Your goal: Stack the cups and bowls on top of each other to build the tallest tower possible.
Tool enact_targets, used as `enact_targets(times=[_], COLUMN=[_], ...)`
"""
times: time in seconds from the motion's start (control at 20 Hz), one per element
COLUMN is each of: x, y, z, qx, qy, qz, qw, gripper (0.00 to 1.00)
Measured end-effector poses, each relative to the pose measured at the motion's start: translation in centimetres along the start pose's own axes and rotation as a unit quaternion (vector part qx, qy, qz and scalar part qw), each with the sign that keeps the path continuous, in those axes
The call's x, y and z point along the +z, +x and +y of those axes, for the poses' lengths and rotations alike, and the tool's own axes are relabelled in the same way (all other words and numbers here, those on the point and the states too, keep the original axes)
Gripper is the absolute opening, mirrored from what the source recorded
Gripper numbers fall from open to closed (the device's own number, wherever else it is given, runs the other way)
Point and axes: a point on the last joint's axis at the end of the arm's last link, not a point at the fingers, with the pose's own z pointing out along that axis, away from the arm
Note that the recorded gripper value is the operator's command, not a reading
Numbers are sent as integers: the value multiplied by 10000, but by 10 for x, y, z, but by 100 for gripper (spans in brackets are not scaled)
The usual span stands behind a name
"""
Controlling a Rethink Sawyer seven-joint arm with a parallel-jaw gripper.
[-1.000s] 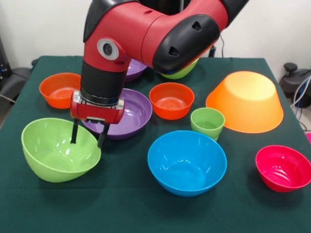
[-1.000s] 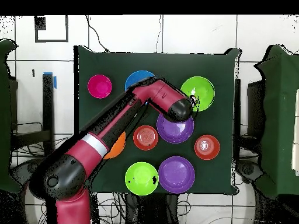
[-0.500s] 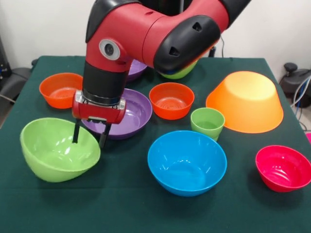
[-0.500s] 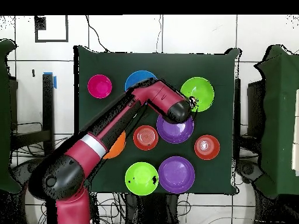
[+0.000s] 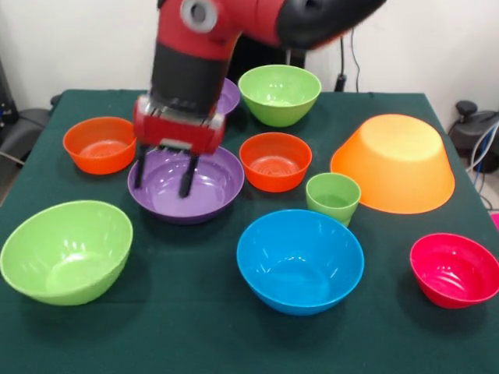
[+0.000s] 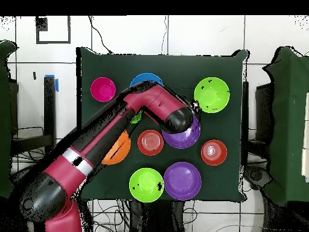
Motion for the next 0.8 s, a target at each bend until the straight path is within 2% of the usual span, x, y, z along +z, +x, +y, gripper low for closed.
enact_targets(times=[0.05,0.2,0.35,0.55,0.6,0.8], x=[-7,-46,-67,-67,-64,-58], y=[-2,-14,-25,-31,-33,-34], z=[3,21,30,25,21,13], qx=[1,-71,-91,-41,37,139], qy=[-60,-435,-688,-688,-649,-540], qz=[8,88,62,-42,-146,-293], qw=[10000,9990,9976,9976,9978,9980], gripper=[100,100,100,100,100,100])
